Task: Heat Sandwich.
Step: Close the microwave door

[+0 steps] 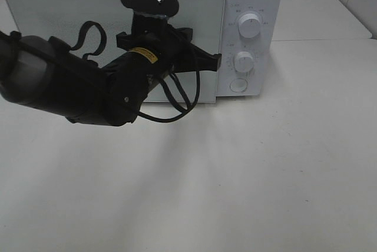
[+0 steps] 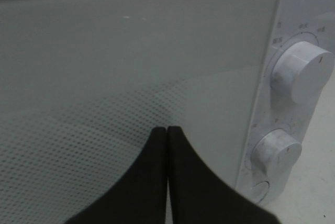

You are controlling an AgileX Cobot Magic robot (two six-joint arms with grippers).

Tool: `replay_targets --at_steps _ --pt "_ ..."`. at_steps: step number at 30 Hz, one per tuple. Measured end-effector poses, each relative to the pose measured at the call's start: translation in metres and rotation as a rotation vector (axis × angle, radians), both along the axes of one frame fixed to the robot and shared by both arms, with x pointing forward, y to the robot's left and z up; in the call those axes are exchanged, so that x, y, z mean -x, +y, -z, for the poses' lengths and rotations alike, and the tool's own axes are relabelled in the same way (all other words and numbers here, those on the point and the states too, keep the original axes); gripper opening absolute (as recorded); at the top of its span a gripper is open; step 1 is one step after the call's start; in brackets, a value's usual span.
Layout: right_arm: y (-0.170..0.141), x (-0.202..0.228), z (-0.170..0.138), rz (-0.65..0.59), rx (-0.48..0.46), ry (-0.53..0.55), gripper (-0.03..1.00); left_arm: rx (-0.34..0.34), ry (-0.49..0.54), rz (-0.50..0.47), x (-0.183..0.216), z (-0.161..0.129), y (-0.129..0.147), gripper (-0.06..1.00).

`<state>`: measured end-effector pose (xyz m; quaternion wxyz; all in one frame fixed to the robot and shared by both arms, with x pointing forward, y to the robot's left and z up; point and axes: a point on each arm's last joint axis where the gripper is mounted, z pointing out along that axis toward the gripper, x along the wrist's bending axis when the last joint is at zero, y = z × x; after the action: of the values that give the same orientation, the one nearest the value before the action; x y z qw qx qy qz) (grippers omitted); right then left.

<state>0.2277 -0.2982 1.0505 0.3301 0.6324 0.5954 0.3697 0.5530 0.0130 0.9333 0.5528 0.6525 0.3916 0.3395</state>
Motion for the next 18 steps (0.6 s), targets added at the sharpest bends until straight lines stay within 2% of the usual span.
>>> replay_targets --at_steps 7,18 --pt "0.000 0.000 0.000 0.000 0.000 0.000 0.76 -0.015 0.014 0.017 -0.012 0.001 -0.016 0.00" --pt "0.000 0.000 0.000 0.000 0.000 -0.001 0.76 -0.036 0.052 0.032 -0.022 0.001 -0.024 0.00"
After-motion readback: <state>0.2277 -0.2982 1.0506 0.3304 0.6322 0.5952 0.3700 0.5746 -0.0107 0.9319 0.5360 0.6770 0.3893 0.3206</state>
